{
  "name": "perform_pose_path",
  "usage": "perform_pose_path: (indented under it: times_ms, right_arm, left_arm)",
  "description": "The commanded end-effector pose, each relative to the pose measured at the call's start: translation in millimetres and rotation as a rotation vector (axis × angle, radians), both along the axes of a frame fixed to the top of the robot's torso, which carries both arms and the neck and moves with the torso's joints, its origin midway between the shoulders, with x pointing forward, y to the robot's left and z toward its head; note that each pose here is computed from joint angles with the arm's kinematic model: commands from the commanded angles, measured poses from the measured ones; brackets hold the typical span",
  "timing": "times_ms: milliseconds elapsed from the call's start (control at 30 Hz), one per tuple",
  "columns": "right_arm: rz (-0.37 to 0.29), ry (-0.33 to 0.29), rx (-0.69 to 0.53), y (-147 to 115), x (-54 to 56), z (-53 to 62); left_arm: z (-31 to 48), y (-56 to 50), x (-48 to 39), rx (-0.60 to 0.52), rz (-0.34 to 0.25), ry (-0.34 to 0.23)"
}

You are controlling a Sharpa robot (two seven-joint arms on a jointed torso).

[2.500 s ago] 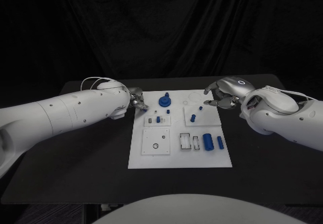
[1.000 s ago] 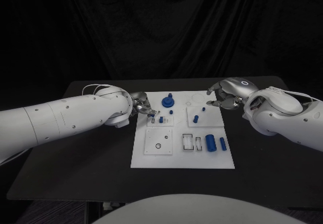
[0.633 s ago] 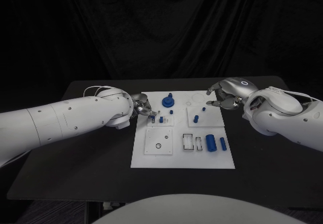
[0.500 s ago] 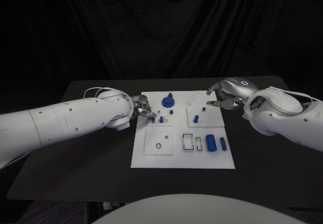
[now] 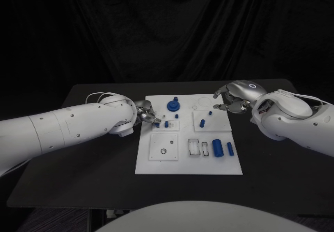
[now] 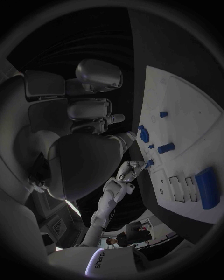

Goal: Assemble the parts on the task board

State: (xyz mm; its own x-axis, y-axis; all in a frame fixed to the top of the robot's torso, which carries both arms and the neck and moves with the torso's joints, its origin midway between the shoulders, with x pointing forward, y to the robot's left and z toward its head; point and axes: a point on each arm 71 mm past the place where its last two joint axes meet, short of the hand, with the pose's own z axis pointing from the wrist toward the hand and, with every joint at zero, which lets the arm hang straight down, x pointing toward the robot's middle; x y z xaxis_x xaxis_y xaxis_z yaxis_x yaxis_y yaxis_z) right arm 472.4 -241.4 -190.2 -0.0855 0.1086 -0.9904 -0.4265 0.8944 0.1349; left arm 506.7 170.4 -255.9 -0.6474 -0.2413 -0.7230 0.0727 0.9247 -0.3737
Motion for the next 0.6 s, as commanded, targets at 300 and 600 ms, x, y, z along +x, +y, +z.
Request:
perform_pose_path:
  times_ms: [300,600]
  right_arm:
    - [-0.012,0.004,-0.005,-1.4,-0.2,-1.1]
    - [-0.011,0.005,-0.006,-1.2,-0.2,-1.3]
  left_arm:
    - [-3.9,1.2,-0.6,-0.008,-0.001,0.012]
    - [-5.2,0.1,-0.5,-0.022,-0.002,0.000]
